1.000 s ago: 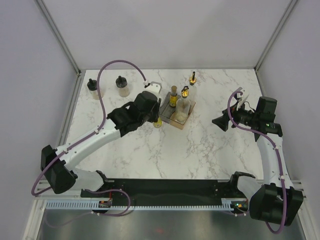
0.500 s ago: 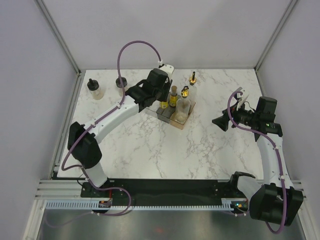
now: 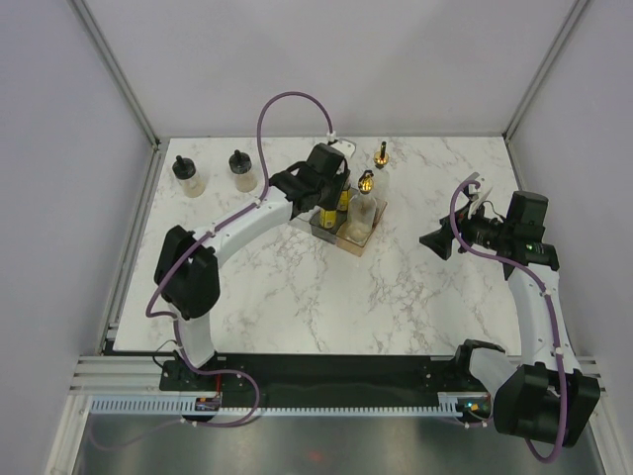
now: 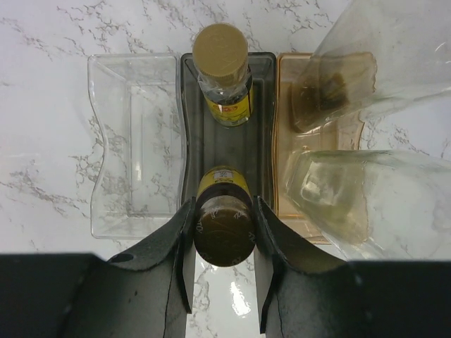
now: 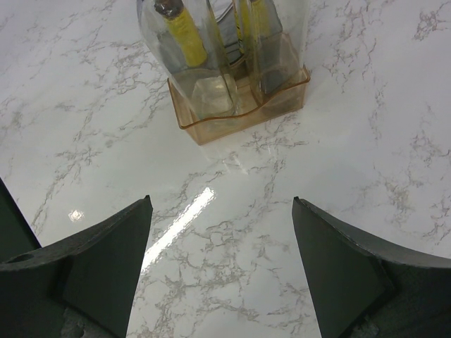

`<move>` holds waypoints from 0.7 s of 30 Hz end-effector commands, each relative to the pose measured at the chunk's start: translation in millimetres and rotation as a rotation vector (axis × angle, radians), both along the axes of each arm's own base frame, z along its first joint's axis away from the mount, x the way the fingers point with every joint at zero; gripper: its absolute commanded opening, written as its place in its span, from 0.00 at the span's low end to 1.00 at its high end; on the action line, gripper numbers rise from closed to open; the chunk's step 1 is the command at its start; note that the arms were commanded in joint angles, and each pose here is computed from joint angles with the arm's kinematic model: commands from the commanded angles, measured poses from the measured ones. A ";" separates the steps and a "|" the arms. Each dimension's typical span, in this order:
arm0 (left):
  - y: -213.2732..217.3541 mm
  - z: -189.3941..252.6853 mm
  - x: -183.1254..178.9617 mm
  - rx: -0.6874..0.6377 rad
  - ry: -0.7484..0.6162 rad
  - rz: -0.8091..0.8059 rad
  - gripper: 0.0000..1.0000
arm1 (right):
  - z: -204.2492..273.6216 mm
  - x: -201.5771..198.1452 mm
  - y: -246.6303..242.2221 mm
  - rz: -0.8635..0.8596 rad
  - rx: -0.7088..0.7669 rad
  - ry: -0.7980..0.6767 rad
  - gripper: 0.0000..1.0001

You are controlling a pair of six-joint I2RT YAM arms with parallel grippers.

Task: Organize the condiment bottles

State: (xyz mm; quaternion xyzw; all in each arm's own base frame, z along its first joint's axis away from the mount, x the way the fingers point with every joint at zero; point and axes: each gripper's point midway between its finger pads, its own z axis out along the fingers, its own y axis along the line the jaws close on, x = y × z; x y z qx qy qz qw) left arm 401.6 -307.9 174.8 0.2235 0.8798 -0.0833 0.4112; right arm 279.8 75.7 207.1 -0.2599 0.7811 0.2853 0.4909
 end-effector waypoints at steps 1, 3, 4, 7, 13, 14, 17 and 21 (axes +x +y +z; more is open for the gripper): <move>-13.8 34.9 17.1 -0.082 -0.094 -0.014 0.02 | 9.0 2.0 0.7 0.021 -0.013 -0.048 0.90; -13.4 31.5 17.2 -0.086 -0.086 -0.012 0.02 | 9.0 2.2 0.2 0.020 -0.014 -0.049 0.90; -13.5 28.7 16.5 -0.090 -0.077 -0.011 0.02 | 8.8 2.0 0.3 0.020 -0.013 -0.047 0.90; -13.8 24.7 14.0 -0.099 -0.061 -0.012 0.05 | 8.8 1.9 0.7 0.022 -0.013 -0.047 0.90; -12.3 16.9 11.4 -0.113 -0.034 -0.009 0.22 | 8.5 1.8 0.5 0.021 -0.015 -0.047 0.90; -11.7 16.6 11.4 -0.115 -0.033 -0.007 0.28 | 7.9 1.6 0.6 0.021 -0.015 -0.045 0.90; -11.3 14.4 9.7 -0.118 -0.026 -0.006 0.37 | 8.4 1.9 0.3 0.020 -0.016 -0.047 0.90; -10.1 11.5 8.9 -0.121 -0.016 -0.001 0.43 | 8.9 2.2 0.2 0.020 -0.017 -0.049 0.90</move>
